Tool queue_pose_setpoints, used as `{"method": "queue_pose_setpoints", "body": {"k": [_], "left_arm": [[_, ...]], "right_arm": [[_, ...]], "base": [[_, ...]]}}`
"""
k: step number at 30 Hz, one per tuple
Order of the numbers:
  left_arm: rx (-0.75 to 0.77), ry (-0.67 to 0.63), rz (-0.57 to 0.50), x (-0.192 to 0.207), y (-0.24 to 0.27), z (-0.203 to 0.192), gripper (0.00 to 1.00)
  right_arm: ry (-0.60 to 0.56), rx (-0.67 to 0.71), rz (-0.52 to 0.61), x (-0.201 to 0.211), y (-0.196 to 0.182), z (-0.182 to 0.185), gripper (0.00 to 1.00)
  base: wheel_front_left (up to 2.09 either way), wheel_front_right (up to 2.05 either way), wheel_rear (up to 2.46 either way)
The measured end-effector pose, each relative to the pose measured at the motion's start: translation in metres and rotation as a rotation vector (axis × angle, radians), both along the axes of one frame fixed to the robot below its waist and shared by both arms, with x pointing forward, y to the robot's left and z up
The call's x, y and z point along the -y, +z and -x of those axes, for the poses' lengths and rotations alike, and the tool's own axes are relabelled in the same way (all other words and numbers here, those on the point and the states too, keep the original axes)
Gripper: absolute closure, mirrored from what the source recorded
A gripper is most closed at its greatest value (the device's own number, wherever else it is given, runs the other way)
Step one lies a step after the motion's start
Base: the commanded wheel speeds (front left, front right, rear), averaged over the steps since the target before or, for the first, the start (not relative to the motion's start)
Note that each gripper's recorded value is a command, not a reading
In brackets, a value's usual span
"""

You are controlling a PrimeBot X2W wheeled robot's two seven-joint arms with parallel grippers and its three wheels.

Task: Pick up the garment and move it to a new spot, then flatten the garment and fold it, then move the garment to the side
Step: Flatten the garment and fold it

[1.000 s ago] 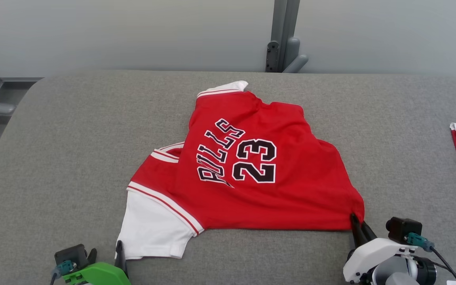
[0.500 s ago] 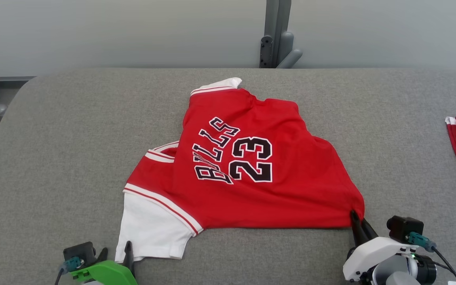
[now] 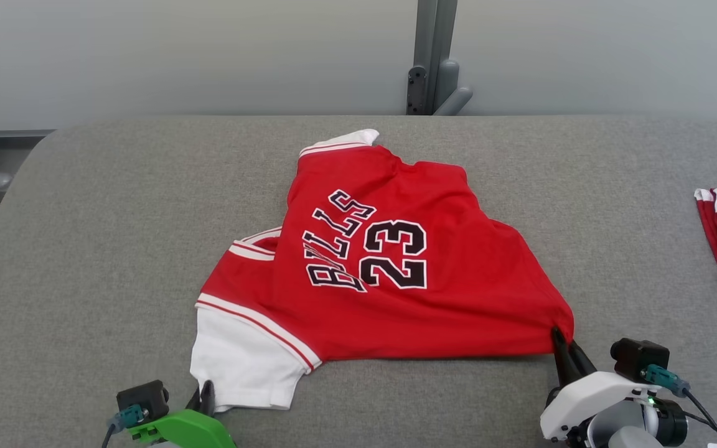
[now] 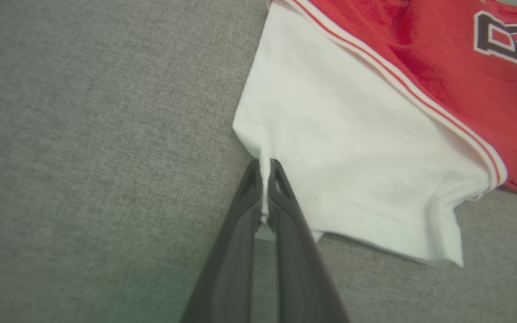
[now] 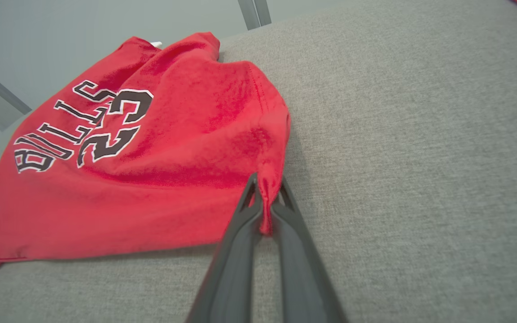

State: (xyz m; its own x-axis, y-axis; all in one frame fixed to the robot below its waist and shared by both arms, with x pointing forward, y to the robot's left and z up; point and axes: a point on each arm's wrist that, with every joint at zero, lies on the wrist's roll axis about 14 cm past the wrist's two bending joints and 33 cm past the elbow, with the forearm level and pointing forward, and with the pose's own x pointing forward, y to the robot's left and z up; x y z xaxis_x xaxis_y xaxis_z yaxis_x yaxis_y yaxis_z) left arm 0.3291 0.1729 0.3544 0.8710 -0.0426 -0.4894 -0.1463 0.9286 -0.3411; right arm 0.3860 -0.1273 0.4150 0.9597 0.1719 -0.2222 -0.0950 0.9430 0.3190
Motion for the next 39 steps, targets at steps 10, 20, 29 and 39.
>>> {"method": "queue_pose_setpoints", "body": {"k": [10, 20, 29, 39], "left_arm": [[0.334, 0.076, 0.054, -0.006, 0.084, -0.040, 1.00], [0.690, 0.082, 0.163, 0.000, 0.195, -0.054, 1.00], [1.045, 0.009, 0.243, 0.017, 0.323, -0.031, 1.00], [1.278, -0.169, 0.298, 0.054, 0.414, 0.006, 1.00]], "right_arm": [[-0.032, 0.137, -0.079, 0.002, 0.045, -0.009, 1.00], [-0.065, 0.368, -0.162, 0.011, 0.120, -0.012, 1.00], [-0.092, 0.596, -0.238, 0.037, 0.208, 0.015, 1.00], [-0.105, 0.750, -0.246, 0.061, 0.271, 0.052, 1.00]], "base": [[0.00, 0.00, 0.00], [0.00, 0.00, 0.00], [0.00, 0.00, 0.00], [0.00, 0.00, 0.00]]}}
